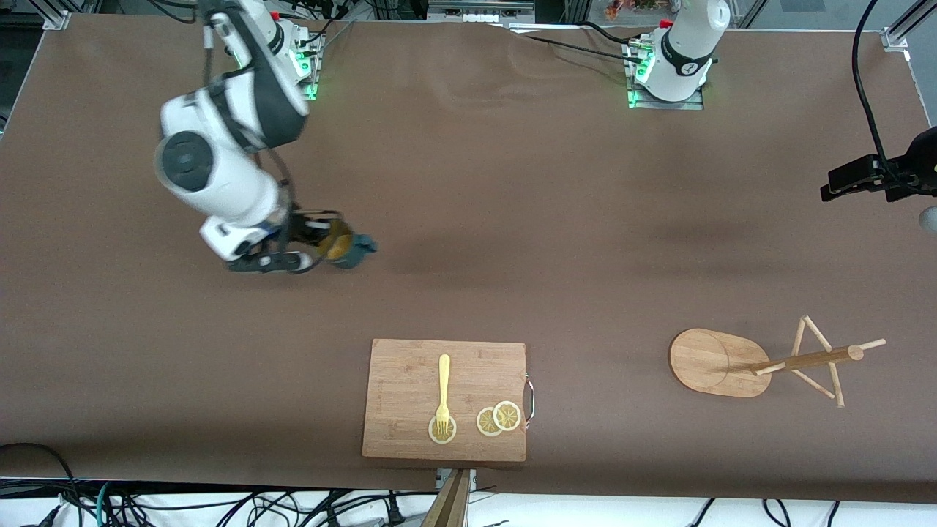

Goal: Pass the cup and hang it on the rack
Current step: 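Set the teal mug upright mid-table with the right gripper while the left gripper approaches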

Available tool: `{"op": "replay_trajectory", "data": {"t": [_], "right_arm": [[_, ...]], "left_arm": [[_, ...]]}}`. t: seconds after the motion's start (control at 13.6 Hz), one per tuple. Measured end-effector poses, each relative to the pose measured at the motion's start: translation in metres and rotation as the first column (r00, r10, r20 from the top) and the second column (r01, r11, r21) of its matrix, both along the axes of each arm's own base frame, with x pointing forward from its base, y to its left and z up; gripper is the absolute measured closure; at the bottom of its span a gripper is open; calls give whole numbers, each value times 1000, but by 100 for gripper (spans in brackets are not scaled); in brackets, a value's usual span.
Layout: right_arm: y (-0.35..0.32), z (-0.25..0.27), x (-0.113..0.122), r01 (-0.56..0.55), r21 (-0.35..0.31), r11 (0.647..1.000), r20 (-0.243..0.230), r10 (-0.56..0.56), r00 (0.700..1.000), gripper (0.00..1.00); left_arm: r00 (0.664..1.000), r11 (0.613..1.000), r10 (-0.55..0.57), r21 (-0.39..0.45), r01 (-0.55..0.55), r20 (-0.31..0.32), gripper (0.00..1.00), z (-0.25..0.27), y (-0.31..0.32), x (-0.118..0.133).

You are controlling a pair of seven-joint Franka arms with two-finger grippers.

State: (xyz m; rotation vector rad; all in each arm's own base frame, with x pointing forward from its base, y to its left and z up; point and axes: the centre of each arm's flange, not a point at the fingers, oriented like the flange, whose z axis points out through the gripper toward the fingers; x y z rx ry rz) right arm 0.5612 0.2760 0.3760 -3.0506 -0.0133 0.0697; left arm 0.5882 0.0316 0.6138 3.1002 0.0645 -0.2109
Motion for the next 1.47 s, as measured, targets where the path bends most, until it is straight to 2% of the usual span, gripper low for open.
{"op": "replay_trajectory", "data": {"t": [0.15, 0.29, 0.52, 0.88, 1.18, 1.47], "right_arm": [[55, -17, -13, -25, 32, 999, 29, 24, 999, 96], [104, -39, -24, -30, 47, 998, 30, 29, 999, 96], [150, -72, -35, -2, -11, 1000, 43, 2, 999, 96], [185, -111, -39, 15, 51, 999, 83, -19, 996, 96], [209, -117, -51, -1, 60, 998, 79, -4, 997, 96], [217, -111, -47, 1, 77, 997, 93, -8, 996, 96]], "left_arm": [[1000, 1000, 0, 0, 0, 0, 0, 0, 0, 0], [1000, 1000, 0, 0, 0, 0, 0, 0, 0, 0], [1000, 1000, 0, 0, 0, 0, 0, 0, 0, 0], [1000, 1000, 0, 0, 0, -2, 0, 0, 0, 0], [999, 1000, -18, -3, 18, -29, 0, -12, -9, 4], [995, 997, -75, -9, 75, -72, 0, -31, -42, 10]]}}
